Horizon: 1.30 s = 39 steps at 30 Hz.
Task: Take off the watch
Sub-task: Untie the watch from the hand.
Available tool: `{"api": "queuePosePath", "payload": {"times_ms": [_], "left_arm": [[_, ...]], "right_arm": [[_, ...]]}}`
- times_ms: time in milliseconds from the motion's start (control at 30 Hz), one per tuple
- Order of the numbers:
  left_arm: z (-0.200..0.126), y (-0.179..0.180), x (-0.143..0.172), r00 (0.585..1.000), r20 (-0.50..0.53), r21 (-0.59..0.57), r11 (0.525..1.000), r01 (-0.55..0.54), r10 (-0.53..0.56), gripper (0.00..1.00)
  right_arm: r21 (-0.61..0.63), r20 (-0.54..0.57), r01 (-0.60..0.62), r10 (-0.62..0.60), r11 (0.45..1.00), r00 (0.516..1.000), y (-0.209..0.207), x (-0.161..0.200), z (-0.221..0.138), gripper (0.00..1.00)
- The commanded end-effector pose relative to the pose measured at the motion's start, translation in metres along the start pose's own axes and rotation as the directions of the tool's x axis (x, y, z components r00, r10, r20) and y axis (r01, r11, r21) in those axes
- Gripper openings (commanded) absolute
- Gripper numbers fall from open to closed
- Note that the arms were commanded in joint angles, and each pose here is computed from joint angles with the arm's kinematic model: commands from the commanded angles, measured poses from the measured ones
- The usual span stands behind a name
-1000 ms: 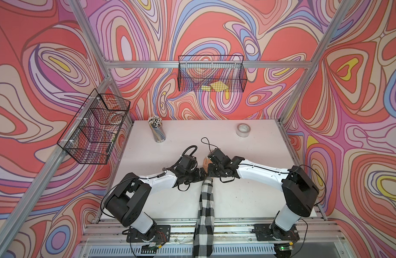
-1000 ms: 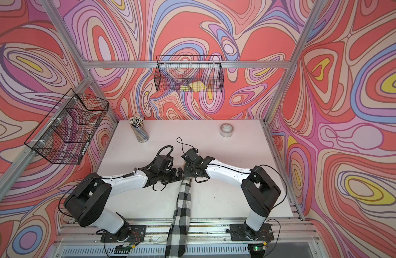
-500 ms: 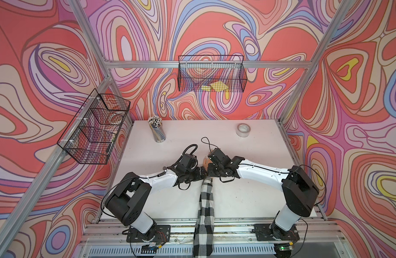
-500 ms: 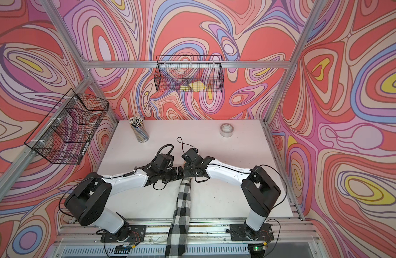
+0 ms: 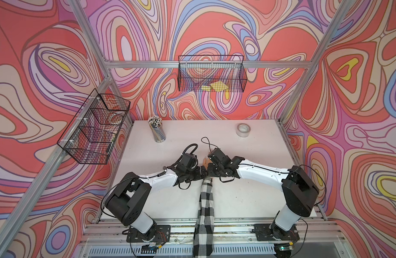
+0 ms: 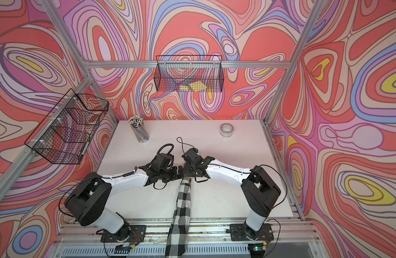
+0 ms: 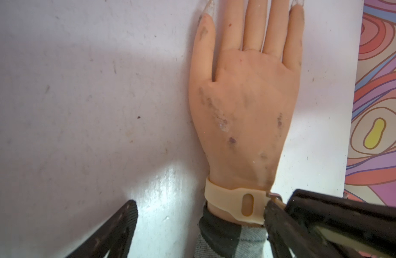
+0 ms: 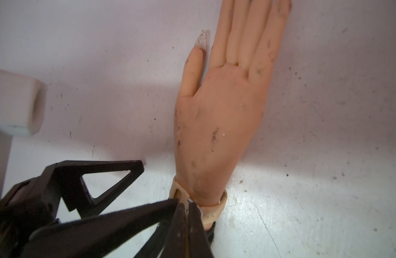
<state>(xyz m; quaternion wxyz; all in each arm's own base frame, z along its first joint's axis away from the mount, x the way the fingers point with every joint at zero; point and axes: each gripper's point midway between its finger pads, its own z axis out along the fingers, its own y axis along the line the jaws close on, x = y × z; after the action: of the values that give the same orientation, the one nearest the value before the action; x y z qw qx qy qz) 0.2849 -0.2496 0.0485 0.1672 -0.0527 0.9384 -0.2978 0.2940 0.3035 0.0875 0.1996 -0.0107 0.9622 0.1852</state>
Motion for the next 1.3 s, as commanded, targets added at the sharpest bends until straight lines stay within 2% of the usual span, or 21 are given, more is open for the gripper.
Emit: {"api": "queuePosePath", "payload": {"times_ms": [0,333,433,600,900,1100,1267], "left_arm": [[0.002,0.012,0.004,1.000,0.001,-0.031,0.999,0.016,-0.016,0.90],[0.008,0.022,0.010,1.000,-0.014,-0.054,0.998,0.021,-0.022,0.90],[0.011,0.028,0.010,0.999,-0.027,-0.093,0.995,0.024,-0.027,0.90],[0.013,0.045,0.017,0.997,-0.068,-0.185,0.982,0.024,-0.037,0.84],[0.019,0.057,0.026,0.993,-0.107,-0.234,0.972,0.029,-0.056,0.78],[0.022,0.061,0.030,0.990,-0.128,-0.248,0.968,0.029,-0.062,0.69],[0.025,0.061,0.031,0.989,-0.135,-0.243,0.969,0.032,-0.067,0.68]], "right_arm": [[0.002,0.006,-0.008,0.008,1.000,1.000,-0.002,0.001,0.000,0.00],[0.000,0.008,-0.008,0.008,1.000,1.000,-0.002,0.000,-0.001,0.00],[-0.003,0.011,-0.009,0.009,1.000,1.000,-0.001,-0.001,-0.002,0.00],[0.000,0.019,-0.022,0.022,1.000,1.000,-0.007,-0.002,-0.007,0.00],[0.030,0.009,-0.047,0.047,0.998,0.999,-0.027,0.005,-0.007,0.00],[0.077,-0.004,-0.085,0.086,0.993,0.996,-0.052,0.019,-0.007,0.00],[0.143,-0.058,-0.098,0.107,0.985,0.993,-0.077,0.045,0.009,0.00]]}}
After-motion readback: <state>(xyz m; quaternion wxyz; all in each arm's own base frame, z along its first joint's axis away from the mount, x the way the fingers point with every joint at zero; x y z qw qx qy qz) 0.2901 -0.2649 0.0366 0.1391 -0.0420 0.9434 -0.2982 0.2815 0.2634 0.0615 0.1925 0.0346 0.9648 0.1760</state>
